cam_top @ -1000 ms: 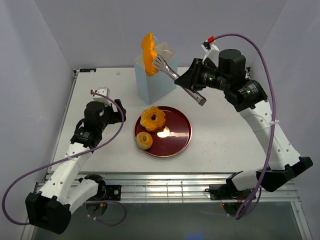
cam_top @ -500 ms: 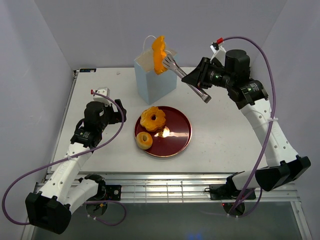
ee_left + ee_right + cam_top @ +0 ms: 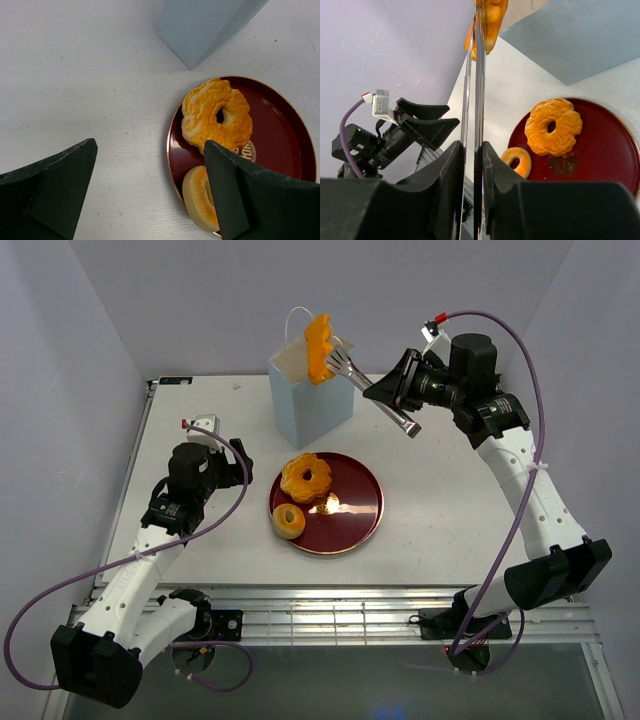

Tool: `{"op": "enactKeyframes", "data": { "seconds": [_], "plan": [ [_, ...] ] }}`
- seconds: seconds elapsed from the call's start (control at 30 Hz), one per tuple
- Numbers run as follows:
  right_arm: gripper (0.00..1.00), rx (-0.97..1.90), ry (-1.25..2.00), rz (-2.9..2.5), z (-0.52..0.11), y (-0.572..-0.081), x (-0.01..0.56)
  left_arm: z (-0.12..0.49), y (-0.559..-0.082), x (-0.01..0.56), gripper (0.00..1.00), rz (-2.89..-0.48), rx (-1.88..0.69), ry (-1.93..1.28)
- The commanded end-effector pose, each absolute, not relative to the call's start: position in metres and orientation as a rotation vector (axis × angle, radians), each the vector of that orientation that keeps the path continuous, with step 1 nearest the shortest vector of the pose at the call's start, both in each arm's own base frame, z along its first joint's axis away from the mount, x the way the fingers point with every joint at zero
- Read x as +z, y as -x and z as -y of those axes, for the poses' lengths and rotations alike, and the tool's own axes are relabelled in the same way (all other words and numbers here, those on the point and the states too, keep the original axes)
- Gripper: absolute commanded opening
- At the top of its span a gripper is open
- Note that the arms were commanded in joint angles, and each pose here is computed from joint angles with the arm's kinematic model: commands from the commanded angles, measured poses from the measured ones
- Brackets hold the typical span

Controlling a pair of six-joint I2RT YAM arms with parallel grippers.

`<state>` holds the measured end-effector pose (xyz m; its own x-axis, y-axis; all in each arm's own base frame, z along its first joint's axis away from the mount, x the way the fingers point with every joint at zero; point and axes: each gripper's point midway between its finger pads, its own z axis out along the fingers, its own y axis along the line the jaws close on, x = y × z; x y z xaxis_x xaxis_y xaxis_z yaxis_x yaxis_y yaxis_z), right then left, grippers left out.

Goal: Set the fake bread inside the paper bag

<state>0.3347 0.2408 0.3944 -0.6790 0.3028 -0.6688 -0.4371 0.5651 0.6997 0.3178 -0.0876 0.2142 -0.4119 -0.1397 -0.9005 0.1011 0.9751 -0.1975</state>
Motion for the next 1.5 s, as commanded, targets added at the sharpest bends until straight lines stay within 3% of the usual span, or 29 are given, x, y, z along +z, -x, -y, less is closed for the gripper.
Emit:
{"op": "enactKeyframes", "data": {
  "seconds": [0.0,0.5,0.93,1.47],
  "plan": [
    [0.09,1.233,0.157,-1.882,-0.247,-0.343,0.430,0.090,-0.317,0.233,0.98,-1.928,-0.288,0.024],
    [0.17,1.256,0.133,-1.866,-0.245,-0.342,0.439,0.092,-0.316,0.237,0.98,-1.918,-0.300,0.020],
    [0.40,1.294,0.119,-1.850,-0.248,-0.352,0.448,0.091,-0.316,0.235,0.98,-1.924,-0.297,0.020],
    [0.42,1.311,0.149,-1.839,-0.250,-0.351,0.455,0.092,-0.316,0.235,0.98,-1.924,-0.299,0.019]
  ]
}}
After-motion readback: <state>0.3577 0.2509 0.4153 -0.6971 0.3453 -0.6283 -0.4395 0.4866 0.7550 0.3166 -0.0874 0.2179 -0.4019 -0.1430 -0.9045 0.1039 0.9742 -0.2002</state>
